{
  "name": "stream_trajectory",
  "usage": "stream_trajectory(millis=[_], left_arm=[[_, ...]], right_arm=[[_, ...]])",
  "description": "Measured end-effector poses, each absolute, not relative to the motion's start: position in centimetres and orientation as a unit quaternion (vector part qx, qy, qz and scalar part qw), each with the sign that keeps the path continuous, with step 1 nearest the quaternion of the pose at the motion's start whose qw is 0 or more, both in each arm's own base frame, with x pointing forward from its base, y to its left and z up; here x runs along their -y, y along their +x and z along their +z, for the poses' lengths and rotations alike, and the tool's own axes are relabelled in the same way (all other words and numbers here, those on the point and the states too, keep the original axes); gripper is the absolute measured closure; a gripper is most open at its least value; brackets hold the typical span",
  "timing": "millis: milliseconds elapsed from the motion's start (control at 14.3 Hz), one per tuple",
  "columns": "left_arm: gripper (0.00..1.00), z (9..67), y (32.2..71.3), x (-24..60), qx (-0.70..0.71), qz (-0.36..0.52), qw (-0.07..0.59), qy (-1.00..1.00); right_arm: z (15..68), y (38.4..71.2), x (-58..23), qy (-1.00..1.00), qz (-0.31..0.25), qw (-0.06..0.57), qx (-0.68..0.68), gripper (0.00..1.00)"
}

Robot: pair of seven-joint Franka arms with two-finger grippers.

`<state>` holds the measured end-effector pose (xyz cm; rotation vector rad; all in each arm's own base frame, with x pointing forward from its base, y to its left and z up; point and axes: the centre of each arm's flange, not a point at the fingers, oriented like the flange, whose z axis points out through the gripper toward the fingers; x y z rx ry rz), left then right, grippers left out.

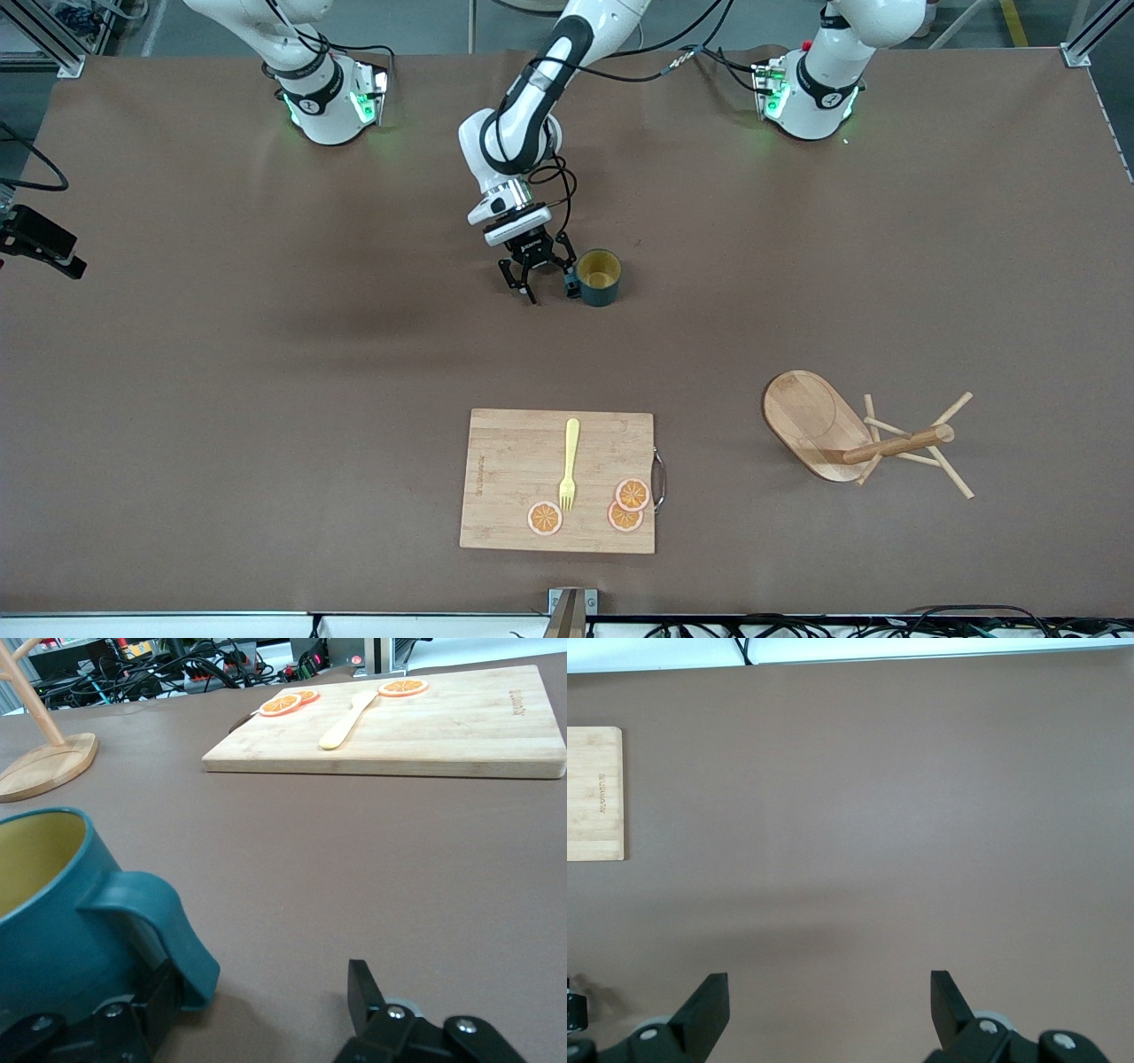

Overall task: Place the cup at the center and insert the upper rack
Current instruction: 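Close the left gripper on the teal mug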

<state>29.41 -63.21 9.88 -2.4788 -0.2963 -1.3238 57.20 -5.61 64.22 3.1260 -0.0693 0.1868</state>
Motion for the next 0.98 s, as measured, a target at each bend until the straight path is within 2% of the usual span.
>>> stream_trajectory(millis=[70,140,280,840,980], left_arm=[[0.23,9.9,29.5,63.2,0.104,-0.462,0.156,-0.867],[0.24,9.9,29.7,63.2,0.104,-0.462,0.155,-0.867],[0.33,9.9,29.9,63.1,0.107,-0.461,0.155,-0.867],[0.39,9.9,30.7,62.7,0.119,-0.463,0.153,-0.865],[0.52,9.9,30.8,62.6,0.124,-0.463,0.151,-0.864]], right_arm=[[64.2,57.2,5.6,0.998,0.060,0.005,0.022,0.00],[64.2,57.2,5.6,0.998,0.060,0.005,0.022,0.00],[64.2,57.2,5.6,0.998,0.060,0.005,0.022,0.00],[64.2,57.2,5.6,0.998,0.060,0.005,0.022,0.00],[64.2,57.2,5.6,0.998,0.060,0.005,0.022,0.00]])
